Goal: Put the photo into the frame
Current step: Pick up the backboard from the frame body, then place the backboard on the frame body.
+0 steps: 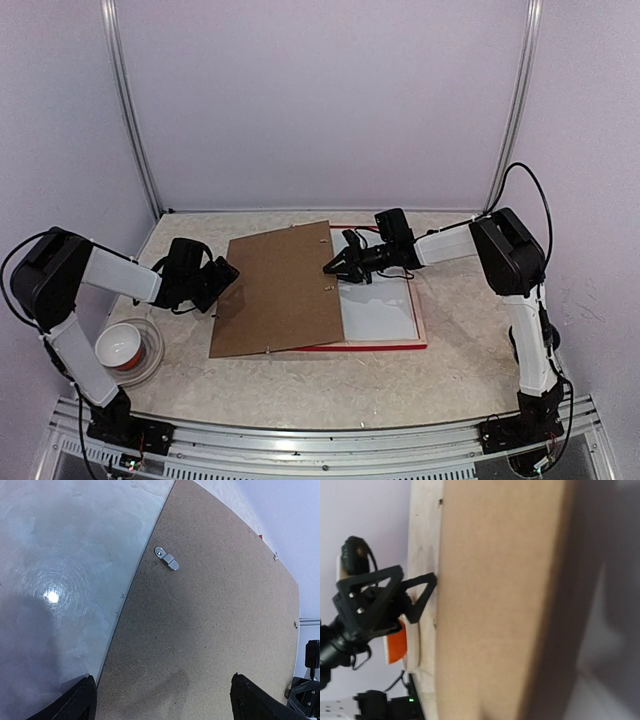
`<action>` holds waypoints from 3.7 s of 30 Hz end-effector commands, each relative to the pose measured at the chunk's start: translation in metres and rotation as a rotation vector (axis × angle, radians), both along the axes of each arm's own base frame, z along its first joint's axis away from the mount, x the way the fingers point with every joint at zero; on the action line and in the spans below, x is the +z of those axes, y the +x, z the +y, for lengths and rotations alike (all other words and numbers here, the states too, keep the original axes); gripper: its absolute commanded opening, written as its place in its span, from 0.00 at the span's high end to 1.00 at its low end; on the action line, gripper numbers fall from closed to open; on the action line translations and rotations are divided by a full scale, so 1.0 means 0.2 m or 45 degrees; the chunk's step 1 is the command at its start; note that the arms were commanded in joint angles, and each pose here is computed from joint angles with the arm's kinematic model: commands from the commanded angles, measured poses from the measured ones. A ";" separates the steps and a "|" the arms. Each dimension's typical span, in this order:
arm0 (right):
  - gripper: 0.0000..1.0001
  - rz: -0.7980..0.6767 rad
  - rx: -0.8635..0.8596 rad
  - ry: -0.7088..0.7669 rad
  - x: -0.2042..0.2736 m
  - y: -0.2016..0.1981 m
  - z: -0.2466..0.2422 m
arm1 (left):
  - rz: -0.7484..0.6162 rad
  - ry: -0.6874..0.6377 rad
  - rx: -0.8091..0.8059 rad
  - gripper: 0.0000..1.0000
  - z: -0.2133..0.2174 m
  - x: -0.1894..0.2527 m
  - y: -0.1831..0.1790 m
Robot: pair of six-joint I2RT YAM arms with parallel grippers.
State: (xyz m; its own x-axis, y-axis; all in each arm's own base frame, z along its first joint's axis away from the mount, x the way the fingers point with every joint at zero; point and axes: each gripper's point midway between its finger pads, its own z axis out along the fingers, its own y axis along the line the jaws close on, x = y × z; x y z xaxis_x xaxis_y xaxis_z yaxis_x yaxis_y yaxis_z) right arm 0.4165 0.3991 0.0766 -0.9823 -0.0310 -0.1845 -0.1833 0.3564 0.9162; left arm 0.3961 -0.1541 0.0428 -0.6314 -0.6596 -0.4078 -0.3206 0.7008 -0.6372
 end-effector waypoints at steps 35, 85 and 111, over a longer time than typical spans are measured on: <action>1.00 -0.035 -0.047 0.327 0.44 -0.03 -0.35 | 0.149 -0.003 -0.046 0.07 -0.02 -0.14 -0.16; 1.00 -0.119 -0.084 0.343 0.57 0.04 -0.95 | 0.153 -0.007 -0.087 0.07 -0.07 -0.16 -0.16; 1.00 -0.059 -0.096 0.042 0.13 0.18 -1.08 | 0.163 -0.021 -0.104 0.07 -0.08 -0.18 -0.16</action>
State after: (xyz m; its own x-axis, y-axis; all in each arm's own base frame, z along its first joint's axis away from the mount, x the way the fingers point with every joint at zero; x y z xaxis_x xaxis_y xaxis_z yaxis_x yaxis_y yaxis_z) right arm 0.4447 0.1806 0.1105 -0.9850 0.0872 -0.1492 -0.1188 0.2853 0.9511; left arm 0.3896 -0.1740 0.0453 -0.6665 -0.6362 -0.3885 -0.2641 0.6889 -0.6751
